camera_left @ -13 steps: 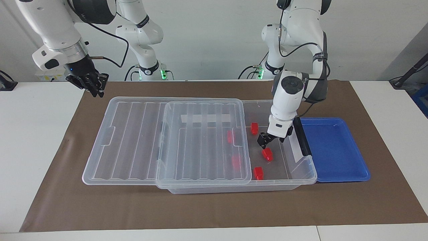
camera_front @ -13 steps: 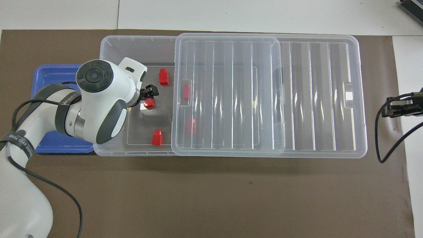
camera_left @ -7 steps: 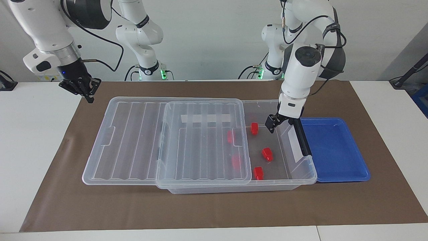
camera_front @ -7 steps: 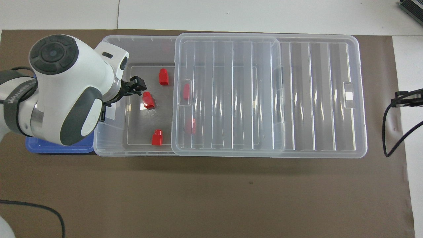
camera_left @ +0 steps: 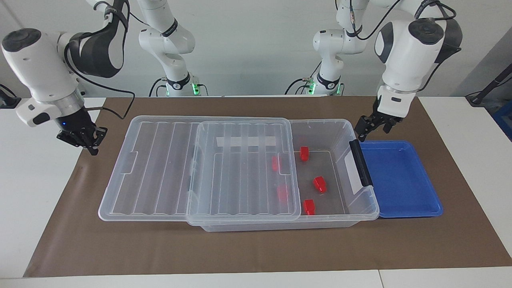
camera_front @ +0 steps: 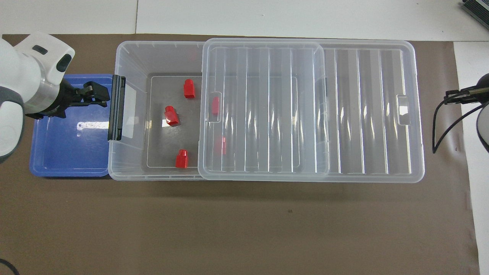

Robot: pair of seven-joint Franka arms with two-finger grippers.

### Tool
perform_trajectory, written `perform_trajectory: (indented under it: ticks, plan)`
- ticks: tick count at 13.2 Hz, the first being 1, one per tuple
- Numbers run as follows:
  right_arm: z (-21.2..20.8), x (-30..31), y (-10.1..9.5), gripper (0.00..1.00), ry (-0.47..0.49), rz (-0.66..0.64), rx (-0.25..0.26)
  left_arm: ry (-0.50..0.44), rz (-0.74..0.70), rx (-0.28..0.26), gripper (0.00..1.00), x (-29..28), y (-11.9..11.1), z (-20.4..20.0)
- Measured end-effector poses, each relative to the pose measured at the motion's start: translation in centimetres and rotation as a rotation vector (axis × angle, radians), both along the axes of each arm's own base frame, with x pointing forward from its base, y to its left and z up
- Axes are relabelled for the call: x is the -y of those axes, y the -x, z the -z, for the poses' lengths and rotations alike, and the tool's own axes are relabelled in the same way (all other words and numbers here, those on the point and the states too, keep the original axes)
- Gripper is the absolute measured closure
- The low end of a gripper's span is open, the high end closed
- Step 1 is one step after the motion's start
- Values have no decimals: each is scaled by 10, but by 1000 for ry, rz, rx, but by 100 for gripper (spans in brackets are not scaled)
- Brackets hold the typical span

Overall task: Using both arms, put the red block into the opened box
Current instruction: 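Withdraw the left gripper while the right gripper reaches the lid, then slide the clear lid back over the box with the right gripper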

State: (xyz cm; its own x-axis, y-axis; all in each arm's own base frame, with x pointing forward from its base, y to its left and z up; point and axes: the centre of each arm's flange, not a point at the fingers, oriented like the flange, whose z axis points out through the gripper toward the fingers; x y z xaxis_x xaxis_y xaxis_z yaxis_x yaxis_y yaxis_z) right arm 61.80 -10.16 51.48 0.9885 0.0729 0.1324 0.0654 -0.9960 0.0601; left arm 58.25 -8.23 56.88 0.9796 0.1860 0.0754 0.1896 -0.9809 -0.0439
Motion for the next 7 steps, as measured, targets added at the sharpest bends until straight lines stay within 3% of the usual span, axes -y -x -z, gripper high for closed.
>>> perform_trajectory:
  ticks: [3, 7]
  plan:
    - [33, -4, -16, 99, 2, -12, -5, -12, 108, -14, 0, -36, 3, -8]
    - [44, -16, -24, 99, -11, -26, 3, -17, 185, -42, 0, -45, 5, -6]
